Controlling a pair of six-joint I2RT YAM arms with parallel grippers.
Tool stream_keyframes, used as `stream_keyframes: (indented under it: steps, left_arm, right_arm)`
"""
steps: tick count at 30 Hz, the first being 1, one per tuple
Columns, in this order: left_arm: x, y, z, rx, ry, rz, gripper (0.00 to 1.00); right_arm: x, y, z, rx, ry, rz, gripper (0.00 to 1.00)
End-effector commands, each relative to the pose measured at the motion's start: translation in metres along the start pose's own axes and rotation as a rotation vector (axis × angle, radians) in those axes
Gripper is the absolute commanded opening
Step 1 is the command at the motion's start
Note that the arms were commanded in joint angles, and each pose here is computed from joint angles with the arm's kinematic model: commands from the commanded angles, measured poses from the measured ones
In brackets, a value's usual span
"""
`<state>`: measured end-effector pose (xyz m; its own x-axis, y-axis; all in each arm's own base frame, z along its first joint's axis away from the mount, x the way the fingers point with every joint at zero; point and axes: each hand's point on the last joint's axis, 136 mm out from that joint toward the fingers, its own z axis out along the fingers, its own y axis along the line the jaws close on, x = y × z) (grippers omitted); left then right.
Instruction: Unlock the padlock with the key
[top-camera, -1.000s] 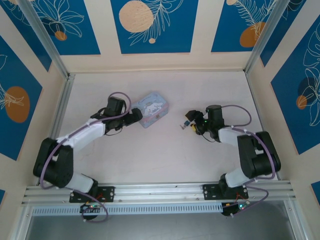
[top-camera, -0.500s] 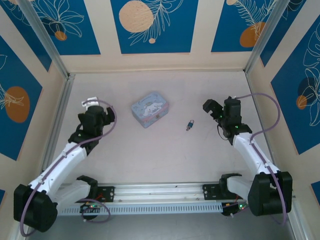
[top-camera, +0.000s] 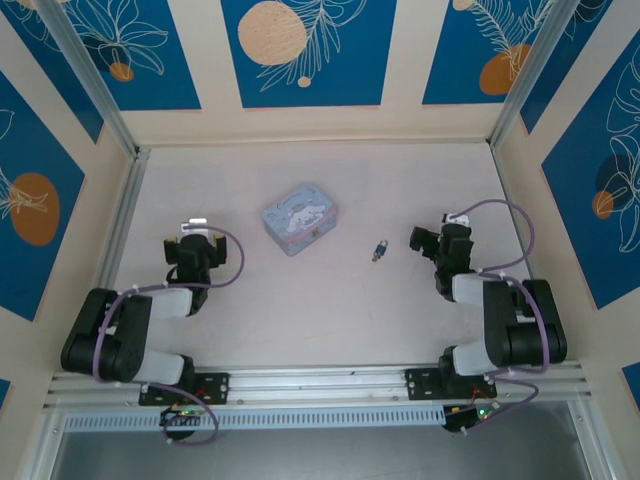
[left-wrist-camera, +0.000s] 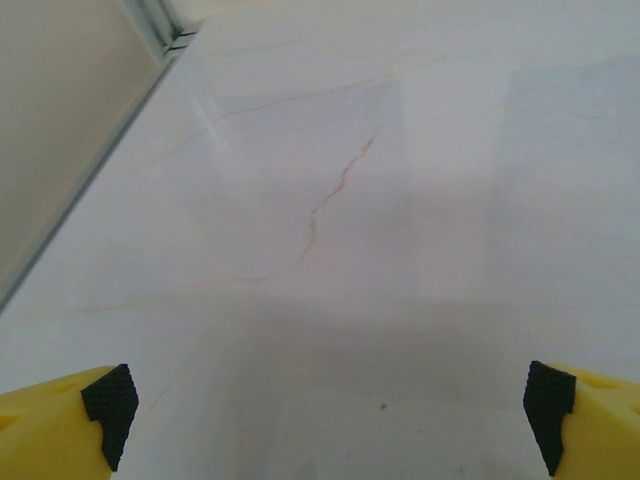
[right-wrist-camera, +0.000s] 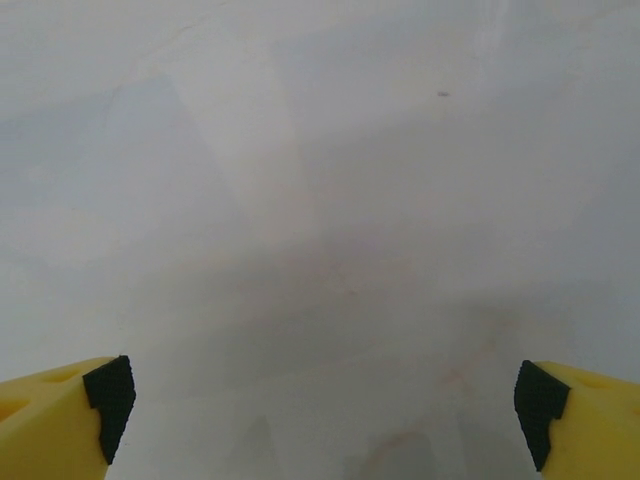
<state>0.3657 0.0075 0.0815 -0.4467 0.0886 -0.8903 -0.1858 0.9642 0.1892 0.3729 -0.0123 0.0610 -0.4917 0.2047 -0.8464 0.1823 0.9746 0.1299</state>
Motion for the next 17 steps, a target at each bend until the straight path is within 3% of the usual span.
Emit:
stream_keyframes:
  steps: [1,2,3,17]
  left_arm:
    - [-0.0248,-0.0201,0.0153,0.129,-0.131,-0.011,1.00]
    - [-0.0226,-0.0210,0.0180,0.158,-0.098,-0.021,1.00]
    - [-0.0191,-0.0190,0.0178,0.189,-0.069,-0.041,1.00]
    - [-0.0202,-0.0180,0.0184,0.182,-0.082,-0.038,1.00]
  right_arm:
    - [-0.0333,0.0411,0.0010,-0.207,-0.164,-0.126,1.00]
    - [-0.0307,0.0374,0.0007,-0.216,-0.119,-0.105,0.99]
    - [-0.0348,0.0391,0.0000,-0.230,-0.170,-0.102,0.99]
    - [-0.0321,0.0434,-0.0010,-0.232,-0.144,-0.132,0.99]
